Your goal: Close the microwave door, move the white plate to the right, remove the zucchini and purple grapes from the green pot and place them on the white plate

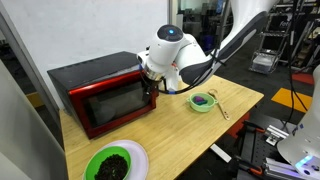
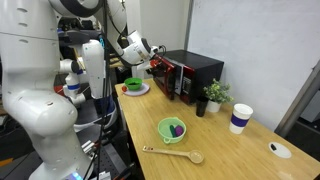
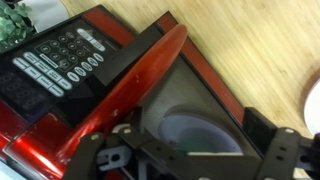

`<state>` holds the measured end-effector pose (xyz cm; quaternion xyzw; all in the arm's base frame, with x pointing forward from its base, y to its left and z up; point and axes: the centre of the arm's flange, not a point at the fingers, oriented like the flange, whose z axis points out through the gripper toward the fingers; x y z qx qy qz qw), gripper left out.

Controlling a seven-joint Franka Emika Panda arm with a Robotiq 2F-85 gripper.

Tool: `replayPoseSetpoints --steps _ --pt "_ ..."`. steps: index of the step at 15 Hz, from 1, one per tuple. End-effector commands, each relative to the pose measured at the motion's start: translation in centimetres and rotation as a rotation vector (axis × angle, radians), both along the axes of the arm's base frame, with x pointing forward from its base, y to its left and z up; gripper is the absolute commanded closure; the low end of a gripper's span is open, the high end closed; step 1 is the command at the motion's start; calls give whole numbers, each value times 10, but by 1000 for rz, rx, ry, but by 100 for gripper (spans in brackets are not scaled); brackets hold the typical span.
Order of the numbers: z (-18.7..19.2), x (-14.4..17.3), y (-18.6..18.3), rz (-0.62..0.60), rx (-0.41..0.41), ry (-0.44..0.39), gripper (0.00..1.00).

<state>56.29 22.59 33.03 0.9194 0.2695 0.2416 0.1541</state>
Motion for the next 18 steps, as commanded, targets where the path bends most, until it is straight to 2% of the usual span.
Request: replayPoseSetpoints --steps 1,4,8,12,18 --pt "19 -24 8 54 65 10 0" --pt "42 -36 35 97 118 -18 0" --pt "63 -51 64 42 135 -67 0" --pt "57 -69 79 -109 96 -61 0" --pt "37 -85 70 -440 4 -18 0"
